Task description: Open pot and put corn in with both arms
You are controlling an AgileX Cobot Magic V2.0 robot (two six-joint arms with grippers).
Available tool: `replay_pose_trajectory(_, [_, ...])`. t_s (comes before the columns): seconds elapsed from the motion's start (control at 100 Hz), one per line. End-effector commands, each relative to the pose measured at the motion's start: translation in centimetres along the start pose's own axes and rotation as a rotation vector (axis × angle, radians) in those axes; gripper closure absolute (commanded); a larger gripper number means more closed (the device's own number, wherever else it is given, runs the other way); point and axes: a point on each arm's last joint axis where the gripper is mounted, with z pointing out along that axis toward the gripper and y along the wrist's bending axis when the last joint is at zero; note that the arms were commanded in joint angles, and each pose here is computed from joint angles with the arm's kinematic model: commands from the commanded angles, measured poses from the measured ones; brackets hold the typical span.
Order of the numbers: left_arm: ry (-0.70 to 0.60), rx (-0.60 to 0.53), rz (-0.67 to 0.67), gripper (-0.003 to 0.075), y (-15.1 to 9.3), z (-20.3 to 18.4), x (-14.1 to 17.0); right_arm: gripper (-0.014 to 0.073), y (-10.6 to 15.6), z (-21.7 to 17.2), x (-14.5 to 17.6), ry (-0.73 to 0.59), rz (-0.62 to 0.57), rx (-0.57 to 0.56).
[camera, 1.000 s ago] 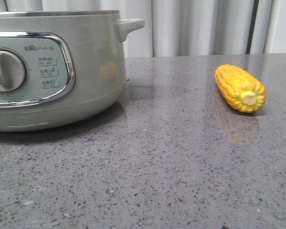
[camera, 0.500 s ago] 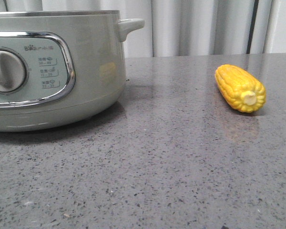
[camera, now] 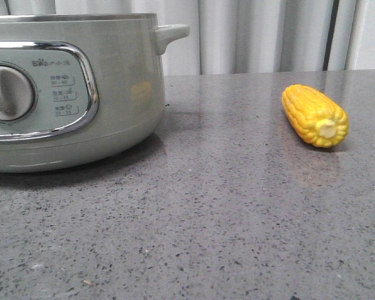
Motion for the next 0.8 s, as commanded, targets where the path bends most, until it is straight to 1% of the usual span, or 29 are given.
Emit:
replay_pose_trajectory(0.0, [-0.174, 0.019, -0.078, 0.0260, -0.5, -1.0, -2.7, -0.0011, 0.5, 0.0, -1.8, -0.062, 0.013, -0.034])
replay_pose_trajectory(0.09, [-0.249, 0.033, -0.134, 0.0261, -0.9, -2.6, -4.0, -0.0011, 1.3, 0.4, -3.0, -0.019, -0.033, -0.094])
replay_pose_trajectory(0.13, [-0.288, 0.055, -0.137, 0.0262, -1.3, -3.5, -4.6, -0.0011, 1.8, 0.8, -3.9, 0.005, -0.060, -0.127])
replay_pose_trajectory(0.19, [-0.350, 0.101, -0.126, 0.0271, -1.9, -5.1, -5.5, -0.0011, 2.6, 1.6, -5.1, 0.046, -0.062, -0.180])
replay_pose_trajectory(0.23, [-0.386, 0.127, -0.122, 0.0285, -2.3, -6.1, -5.9, -0.0011, 3.2, 2.6, -6.0, 0.099, -0.066, -0.207])
replay_pose_trajectory(0.33, [-0.498, 0.209, -0.125, 0.0320, -3.1, -9.3, -7.2, -0.0011, 4.3, 5.2, -7.3, 0.226, -0.084, -0.246])
replay_pose_trajectory(0.4, [-0.569, 0.265, -0.118, 0.0334, -3.5, -11.5, -7.7, -0.0011, 4.7, 7.9, -7.9, 0.315, -0.086, -0.246])
replay_pose_trajectory(0.52, [-0.651, 0.357, -0.125, 0.0335, -3.8, -14.9, -8.1, -0.0011, 5.0, 12.5, -8.0, 0.415, -0.080, -0.227])
replay_pose_trajectory(0.66, [-0.722, 0.448, -0.143, 0.0335, -3.4, -18.8, -8.0, -0.0011, 5.1, 18.1, -7.0, 0.532, -0.083, -0.197])
replay_pose_trajectory(0.79, [-0.735, 0.476, -0.147, 0.0335, -2.7, -21.1, -7.3, -0.0009, 4.8, 22.5, -5.3, 0.630, -0.081, -0.172])
